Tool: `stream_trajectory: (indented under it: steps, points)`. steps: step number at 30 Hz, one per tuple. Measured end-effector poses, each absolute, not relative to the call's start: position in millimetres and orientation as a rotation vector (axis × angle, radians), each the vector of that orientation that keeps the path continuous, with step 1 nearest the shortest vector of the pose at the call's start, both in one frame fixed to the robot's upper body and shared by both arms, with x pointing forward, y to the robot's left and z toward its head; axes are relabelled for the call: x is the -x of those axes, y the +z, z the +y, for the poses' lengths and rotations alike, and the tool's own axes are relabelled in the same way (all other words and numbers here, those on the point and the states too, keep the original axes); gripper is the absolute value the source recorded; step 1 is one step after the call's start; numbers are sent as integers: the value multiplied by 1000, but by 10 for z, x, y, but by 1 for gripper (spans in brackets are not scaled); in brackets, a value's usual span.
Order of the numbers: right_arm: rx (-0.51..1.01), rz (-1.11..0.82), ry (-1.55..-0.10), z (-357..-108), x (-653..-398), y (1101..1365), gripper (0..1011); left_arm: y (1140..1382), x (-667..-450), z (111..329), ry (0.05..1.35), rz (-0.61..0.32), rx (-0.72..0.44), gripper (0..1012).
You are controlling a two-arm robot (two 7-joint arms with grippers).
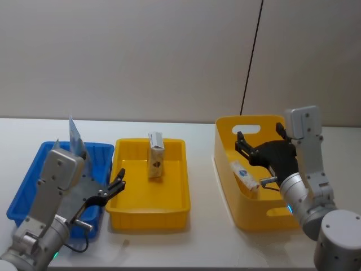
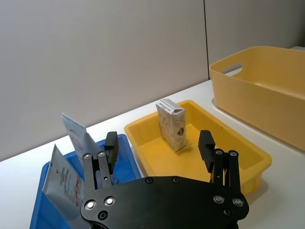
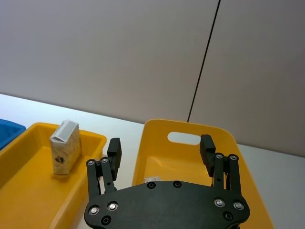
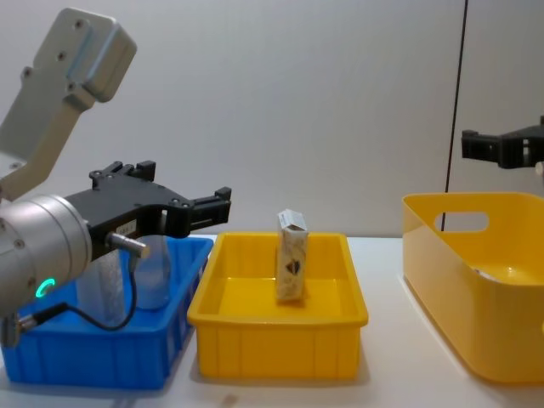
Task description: Bimanual collaborative sorting of washing and personal care products
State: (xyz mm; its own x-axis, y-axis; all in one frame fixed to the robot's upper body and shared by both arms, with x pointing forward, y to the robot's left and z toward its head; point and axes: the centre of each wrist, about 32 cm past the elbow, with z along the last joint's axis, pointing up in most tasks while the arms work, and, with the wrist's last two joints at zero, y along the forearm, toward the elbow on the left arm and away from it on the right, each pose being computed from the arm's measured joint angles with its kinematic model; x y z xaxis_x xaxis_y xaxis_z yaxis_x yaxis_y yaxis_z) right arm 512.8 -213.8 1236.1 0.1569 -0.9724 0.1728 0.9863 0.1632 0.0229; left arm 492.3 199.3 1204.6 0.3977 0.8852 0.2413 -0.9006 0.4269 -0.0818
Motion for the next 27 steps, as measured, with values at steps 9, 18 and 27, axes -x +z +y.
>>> stream_trajectory:
  steps: [9,18,27]
  points:
    - [81,-171,-1376,-2132,-5097,12369,1004,12077,-4952,2036,1193,-234,-92,1001]
    - [71,-176,-1364,-2129,-5084,12375,1004,12110,-5084,2125,1267,-186,-97,1001]
    - [66,-179,-1357,-2128,-5077,12378,1004,12141,-5244,2220,1314,-156,-86,1001]
